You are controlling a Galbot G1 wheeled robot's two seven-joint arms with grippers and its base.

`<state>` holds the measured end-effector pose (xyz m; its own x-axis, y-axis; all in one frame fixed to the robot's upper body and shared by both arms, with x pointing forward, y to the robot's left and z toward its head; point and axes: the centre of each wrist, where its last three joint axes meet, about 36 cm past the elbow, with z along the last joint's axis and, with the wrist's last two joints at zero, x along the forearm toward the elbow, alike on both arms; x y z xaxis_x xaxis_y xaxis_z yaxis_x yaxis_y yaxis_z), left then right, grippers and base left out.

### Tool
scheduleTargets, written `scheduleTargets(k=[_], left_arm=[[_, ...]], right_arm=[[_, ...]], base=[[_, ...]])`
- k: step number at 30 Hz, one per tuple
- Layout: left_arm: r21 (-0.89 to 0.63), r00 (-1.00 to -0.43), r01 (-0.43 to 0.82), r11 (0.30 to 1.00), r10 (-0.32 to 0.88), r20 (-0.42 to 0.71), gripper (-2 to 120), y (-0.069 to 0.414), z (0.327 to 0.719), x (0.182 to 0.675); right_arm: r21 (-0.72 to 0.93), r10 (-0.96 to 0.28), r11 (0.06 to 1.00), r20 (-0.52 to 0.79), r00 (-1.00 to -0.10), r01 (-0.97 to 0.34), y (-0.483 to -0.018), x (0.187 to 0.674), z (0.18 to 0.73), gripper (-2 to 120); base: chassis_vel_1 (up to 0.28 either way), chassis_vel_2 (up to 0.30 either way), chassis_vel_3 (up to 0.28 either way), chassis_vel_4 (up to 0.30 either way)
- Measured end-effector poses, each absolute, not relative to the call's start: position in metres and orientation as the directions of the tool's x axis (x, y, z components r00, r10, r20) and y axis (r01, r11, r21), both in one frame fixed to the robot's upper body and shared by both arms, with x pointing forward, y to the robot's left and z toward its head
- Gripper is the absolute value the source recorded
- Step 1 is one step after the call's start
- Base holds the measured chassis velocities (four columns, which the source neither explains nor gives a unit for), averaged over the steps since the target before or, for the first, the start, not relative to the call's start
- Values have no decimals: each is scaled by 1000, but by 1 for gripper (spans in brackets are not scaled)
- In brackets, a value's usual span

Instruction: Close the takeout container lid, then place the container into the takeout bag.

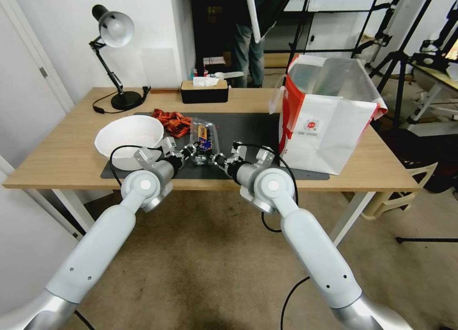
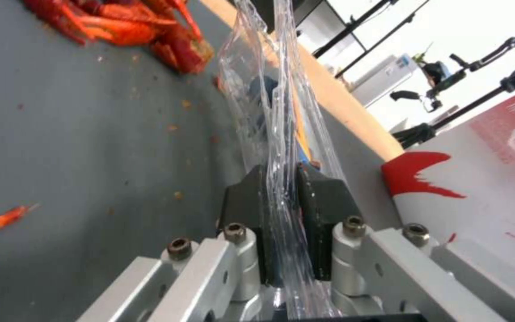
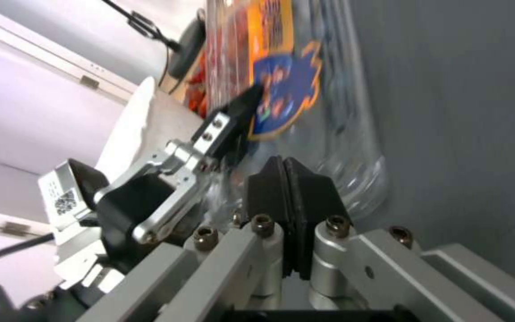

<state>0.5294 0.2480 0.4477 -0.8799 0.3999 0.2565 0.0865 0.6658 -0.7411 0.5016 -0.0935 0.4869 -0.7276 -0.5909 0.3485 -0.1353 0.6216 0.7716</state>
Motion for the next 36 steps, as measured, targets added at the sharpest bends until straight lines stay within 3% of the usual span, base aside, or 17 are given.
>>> scheduleTargets(k=[3, 5, 6, 8, 9, 12, 13, 16, 26, 28, 36], left_arm=[[-744, -882, 95, 661, 403, 246, 9, 248, 450, 529], [-751, -885, 123, 649, 414, 213, 9, 246, 456, 525], [-751, -885, 123, 649, 414, 213, 9, 246, 456, 525], [-756, -886, 176, 630, 435, 157, 9, 246, 464, 521], [-756, -886, 176, 630, 435, 157, 9, 246, 464, 521], [-753, -890, 229, 617, 447, 95, 9, 252, 474, 513], [-753, -890, 229, 617, 447, 95, 9, 252, 474, 513], [-717, -904, 284, 636, 427, 20, 9, 269, 482, 494], [-609, -877, 440, 660, 461, -134, 9, 272, 496, 493], [-567, -857, 492, 660, 482, -183, 9, 270, 503, 499], [-463, -815, 573, 676, 528, -239, 8, 259, 521, 525]], right_arm=[[734, -569, 655, 324, -755, -178, -97, 496, 489, 3], [586, -511, 748, 209, -834, -312, -115, 477, 485, 14], [586, -511, 748, 209, -834, -312, -115, 477, 485, 14], [340, -459, 844, 58, -887, -414, -141, 449, 473, 24], [340, -459, 844, 58, -887, -414, -141, 449, 473, 24], [164, -425, 890, -36, -904, -425, -156, 430, 464, 39], [164, -425, 890, -36, -904, -425, -156, 430, 464, 39], [80, -415, 903, -99, -905, -423, -154, 419, 454, 54], [16, -351, 934, -162, -922, -358, -162, 376, 425, 86], [26, -340, 937, -145, -929, -347, -162, 360, 413, 96], [39, -328, 942, -113, -938, -334, -158, 333, 397, 100]], base=[[0, 0, 0, 0], [0, 0, 0, 0], [0, 0, 0, 0], [0, 0, 0, 0], [0, 0, 0, 0], [0, 0, 0, 0], [0, 0, 0, 0], [0, 0, 0, 0], [0, 0, 0, 0], [0, 0, 0, 0], [0, 0, 0, 0]])
